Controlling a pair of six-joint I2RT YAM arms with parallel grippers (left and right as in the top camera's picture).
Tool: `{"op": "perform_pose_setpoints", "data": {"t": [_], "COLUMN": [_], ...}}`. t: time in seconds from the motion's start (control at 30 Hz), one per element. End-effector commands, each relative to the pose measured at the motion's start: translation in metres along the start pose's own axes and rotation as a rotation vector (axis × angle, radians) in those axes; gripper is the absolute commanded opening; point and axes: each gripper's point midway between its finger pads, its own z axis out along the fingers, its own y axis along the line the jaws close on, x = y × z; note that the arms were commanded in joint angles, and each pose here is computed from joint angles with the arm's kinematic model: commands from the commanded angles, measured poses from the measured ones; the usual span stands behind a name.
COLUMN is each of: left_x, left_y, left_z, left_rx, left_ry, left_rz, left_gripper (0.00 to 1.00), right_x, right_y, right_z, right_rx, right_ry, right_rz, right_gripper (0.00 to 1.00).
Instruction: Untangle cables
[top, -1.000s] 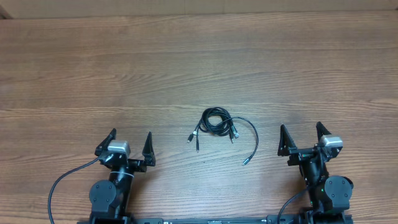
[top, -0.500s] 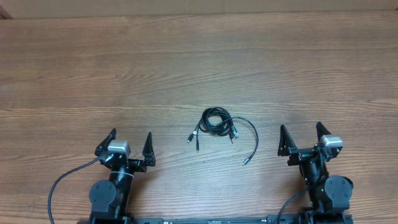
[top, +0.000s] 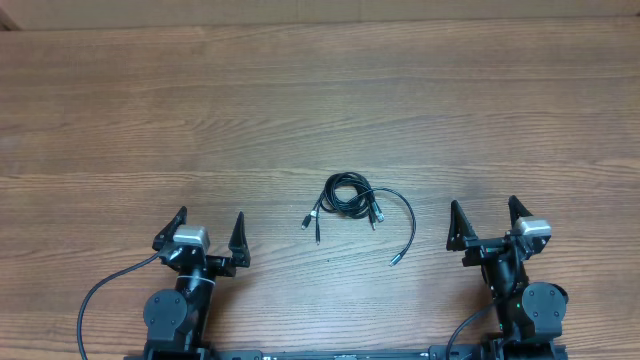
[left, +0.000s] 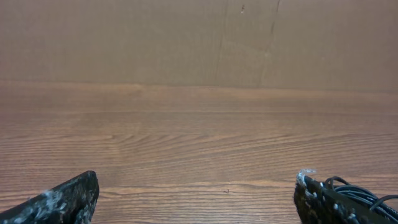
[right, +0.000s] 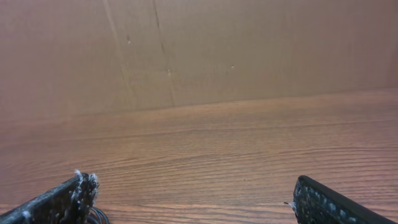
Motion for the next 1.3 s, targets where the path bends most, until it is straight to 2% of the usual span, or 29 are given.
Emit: {"op": "perform_pose_setpoints", "data": {"t": [0.0,0.87,1.0,1.27], "left_x": [0.000,0.000,0.000,-0.028], "left_y": [-0.001,-0.002,-0.002,-0.004], "left_z": [0.000,0.000,0.000,-0.014], "left_rx": [0.010,0.012,0.014,0.003], "left_ry": [-0.003,-0.003,-0.003,0.022], "left_rz": [0.008,0.007,-0.043,0.003], "left_gripper": [1.00,0.99,1.00,0.99], "right_x": [0.002,0.002,0.002,0.002], "right_y": [-0.002,-0.002,-0.002,-0.002], "right_z": [0.000,0.000,0.000,0.000], "right_rx": [0.009,0.009,0.009,0.009], "right_ry": [-0.003,-0.003,-0.003,-0.003], "right_rz": [-0.007,-0.007,-0.007,-0.007], "right_gripper": [1.00,1.00,1.00,1.00]}}
